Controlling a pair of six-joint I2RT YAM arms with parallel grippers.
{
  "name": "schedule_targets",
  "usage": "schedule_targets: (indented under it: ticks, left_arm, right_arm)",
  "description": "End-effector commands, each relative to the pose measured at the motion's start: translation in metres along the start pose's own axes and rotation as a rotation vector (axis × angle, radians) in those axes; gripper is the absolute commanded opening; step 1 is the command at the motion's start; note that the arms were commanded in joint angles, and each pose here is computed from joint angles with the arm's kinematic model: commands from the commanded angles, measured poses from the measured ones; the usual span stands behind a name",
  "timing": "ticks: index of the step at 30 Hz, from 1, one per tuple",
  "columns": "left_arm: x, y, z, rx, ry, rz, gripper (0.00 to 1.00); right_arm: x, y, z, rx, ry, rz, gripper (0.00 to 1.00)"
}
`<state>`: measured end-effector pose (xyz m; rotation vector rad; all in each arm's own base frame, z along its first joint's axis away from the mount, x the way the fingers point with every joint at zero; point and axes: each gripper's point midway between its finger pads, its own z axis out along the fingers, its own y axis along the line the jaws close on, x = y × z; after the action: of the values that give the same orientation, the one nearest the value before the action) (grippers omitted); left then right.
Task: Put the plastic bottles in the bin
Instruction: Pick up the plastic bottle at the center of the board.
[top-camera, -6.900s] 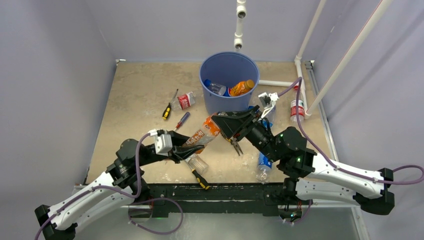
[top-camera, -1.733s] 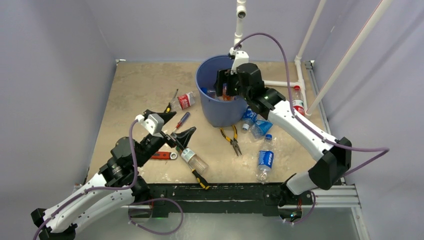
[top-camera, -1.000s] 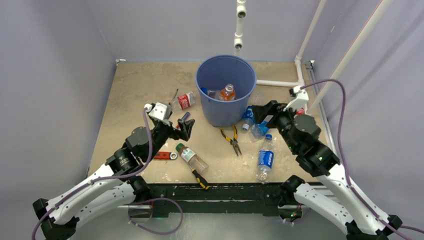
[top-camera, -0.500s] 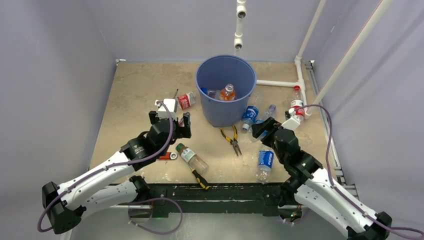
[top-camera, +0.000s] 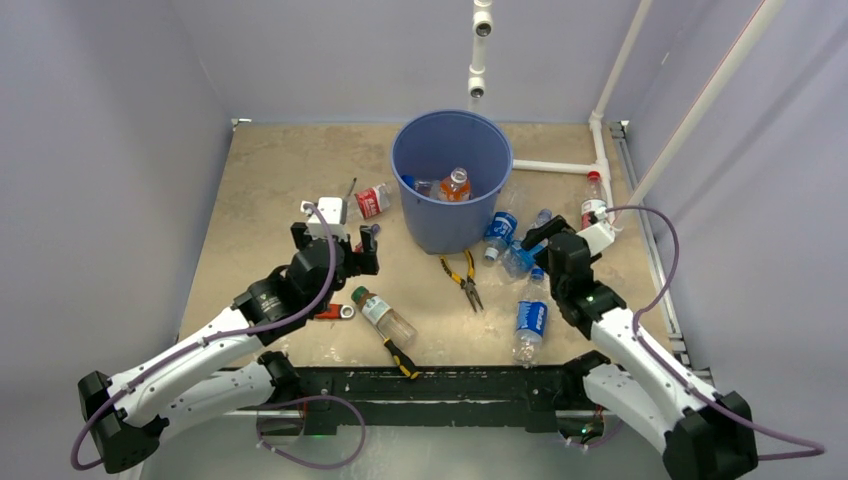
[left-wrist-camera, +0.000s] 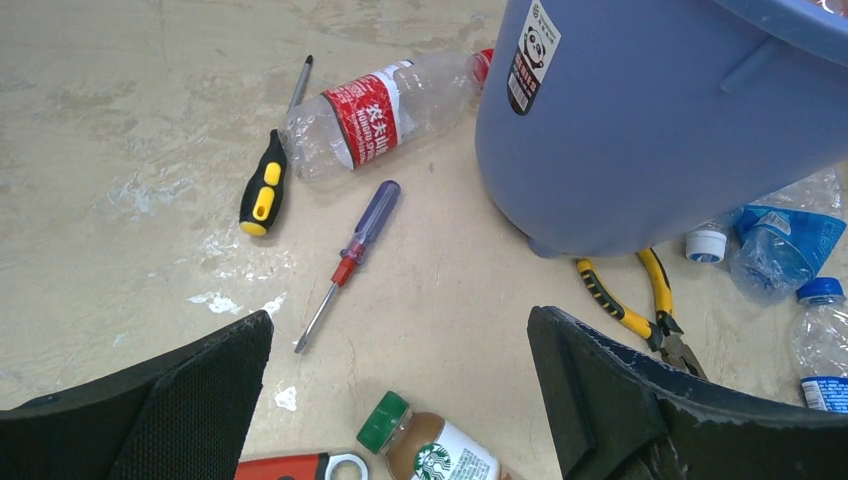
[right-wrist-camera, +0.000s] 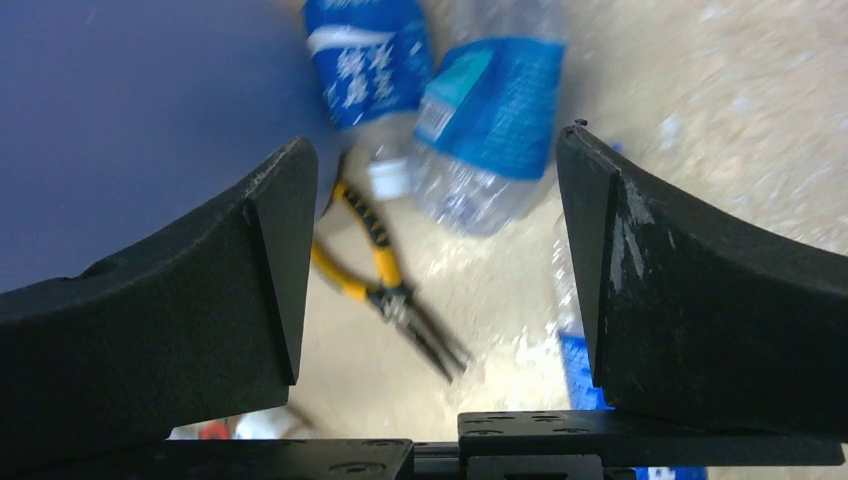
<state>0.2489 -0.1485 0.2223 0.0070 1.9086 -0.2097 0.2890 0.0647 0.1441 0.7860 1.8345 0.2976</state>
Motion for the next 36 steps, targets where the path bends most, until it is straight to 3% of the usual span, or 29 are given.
schedule_targets:
  ticks: [1, 13, 33, 36]
  left_arm:
    - [-0.013, -0.006, -0.002, 0.017, -0.022, -0.029, 0.99]
    - [-0.010, -0.011, -0.002, 0.041, -0.010, -0.027, 0.99]
    - [-0.010, -0.009, -0.001, 0.027, -0.007, -0.014, 0.99]
    - [-0.011, -0.008, -0.001, 0.025, -0.007, -0.013, 0.98]
  right_arm:
    - [-0.025, -0.006, 0.026, 0.037, -0.062, 0.056, 0.83]
    - [-0.014, -0.030, 0.078, 0.055, -0.026, 0.095, 0.77]
    - [0.033, -0.038, 0.114, 0.044, 0.142, 0.063, 0.50]
    - [0.034, -0.037, 0.112, 0.039, 0.146, 0.064, 0.42]
